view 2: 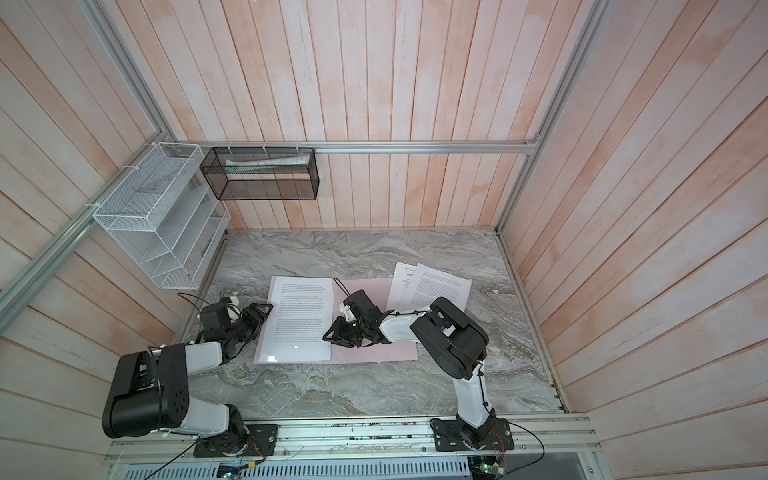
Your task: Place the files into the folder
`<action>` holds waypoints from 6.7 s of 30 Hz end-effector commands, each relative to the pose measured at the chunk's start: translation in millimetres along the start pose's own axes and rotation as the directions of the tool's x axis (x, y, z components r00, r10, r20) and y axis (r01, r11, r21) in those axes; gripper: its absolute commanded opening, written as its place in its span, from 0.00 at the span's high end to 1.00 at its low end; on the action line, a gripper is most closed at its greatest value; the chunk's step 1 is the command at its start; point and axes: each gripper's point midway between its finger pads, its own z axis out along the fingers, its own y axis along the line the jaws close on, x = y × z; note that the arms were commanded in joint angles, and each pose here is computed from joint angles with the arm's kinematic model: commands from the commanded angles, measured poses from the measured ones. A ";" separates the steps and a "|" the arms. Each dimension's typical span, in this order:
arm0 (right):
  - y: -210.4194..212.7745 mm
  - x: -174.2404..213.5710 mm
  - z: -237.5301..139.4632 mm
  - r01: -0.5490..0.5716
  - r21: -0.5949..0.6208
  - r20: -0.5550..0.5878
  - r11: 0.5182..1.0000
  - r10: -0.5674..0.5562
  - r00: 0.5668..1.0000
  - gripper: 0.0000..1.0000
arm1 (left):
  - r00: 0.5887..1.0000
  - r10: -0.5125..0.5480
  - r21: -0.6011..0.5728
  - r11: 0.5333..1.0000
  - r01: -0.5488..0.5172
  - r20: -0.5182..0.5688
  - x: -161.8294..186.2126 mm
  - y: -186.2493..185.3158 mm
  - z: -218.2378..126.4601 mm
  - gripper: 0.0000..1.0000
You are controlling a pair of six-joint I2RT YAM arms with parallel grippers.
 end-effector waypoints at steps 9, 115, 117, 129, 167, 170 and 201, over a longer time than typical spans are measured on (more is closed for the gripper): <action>-3.3 15.9 9.6 -0.028 0.002 -0.040 1.000 0.028 0.999 0.87 | 1.000 0.010 0.016 1.000 -0.010 -0.018 8.0 -1.3 -1.4 0.31; 0.0 18.8 -12.9 0.008 0.024 -0.022 1.000 -0.008 1.000 1.00 | 1.000 0.007 0.010 1.000 -0.007 0.013 5.8 -3.9 -6.7 0.31; -1.6 20.7 -10.5 0.006 0.023 -0.032 1.000 -0.006 0.999 1.00 | 1.000 0.005 0.012 1.000 -0.005 0.014 6.0 -4.2 -7.3 0.31; 0.9 13.0 -10.0 0.090 0.037 -0.026 0.995 -0.089 0.996 0.91 | 0.999 0.035 0.097 0.995 -0.033 -0.015 13.6 -24.3 -15.3 0.31; -14.7 7.2 -14.8 0.084 -0.043 -0.073 0.996 -0.087 0.993 0.77 | 0.982 0.188 0.262 0.948 -0.180 -0.006 29.3 -63.6 -47.4 1.00; -17.5 2.7 -19.8 0.108 -0.014 -0.059 0.994 -0.108 0.992 0.65 | 0.982 0.191 0.245 0.952 -0.184 -0.005 28.3 -61.6 -47.4 1.00; -41.0 -4.2 -3.8 0.079 -0.005 -0.073 0.997 -0.080 0.994 0.79 | 0.969 0.234 0.304 0.931 -0.200 -0.078 48.4 -64.2 -41.4 0.75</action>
